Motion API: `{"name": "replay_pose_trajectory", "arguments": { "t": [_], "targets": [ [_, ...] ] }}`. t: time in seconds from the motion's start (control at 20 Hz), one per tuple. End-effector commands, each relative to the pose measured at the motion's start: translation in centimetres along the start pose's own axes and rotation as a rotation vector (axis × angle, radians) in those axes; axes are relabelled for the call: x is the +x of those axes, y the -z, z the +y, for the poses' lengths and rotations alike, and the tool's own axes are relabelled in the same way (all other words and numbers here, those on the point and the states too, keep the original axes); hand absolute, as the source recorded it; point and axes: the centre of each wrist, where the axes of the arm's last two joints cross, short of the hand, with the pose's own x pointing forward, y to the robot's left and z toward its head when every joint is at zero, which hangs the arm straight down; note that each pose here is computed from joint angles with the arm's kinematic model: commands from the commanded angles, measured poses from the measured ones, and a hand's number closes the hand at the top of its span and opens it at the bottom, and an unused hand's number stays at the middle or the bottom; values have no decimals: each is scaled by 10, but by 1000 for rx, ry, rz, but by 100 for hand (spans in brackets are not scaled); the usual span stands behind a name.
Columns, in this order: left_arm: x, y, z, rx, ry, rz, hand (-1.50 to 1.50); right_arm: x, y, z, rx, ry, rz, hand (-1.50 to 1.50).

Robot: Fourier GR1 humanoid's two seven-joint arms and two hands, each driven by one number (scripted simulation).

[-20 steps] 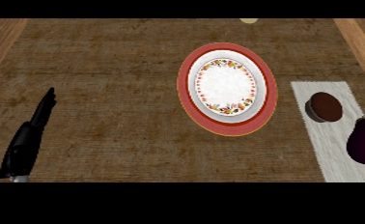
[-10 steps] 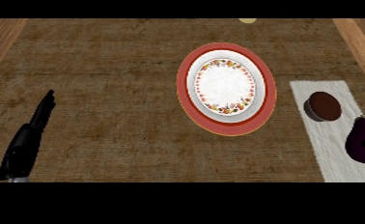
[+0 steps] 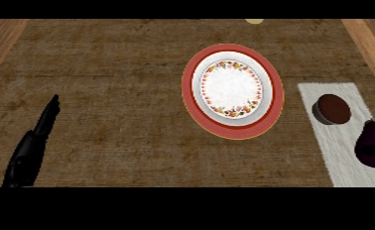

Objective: Pick the eggplant from the placemat and place it in the plate

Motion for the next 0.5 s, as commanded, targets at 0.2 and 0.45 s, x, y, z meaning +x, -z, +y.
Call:
{"name": "replay_pose_trajectory", "arguments": {
  "t": [0.2, 0.45],
  "targets": [
    [2, 15, 15, -13, -5, -3, 0, -11, 24, 32, 15, -1, -13, -150],
    [19, 8, 3, 1, -6, 1, 0, -12, 27, 21, -12, 47, -83, 150]
  ]
}}
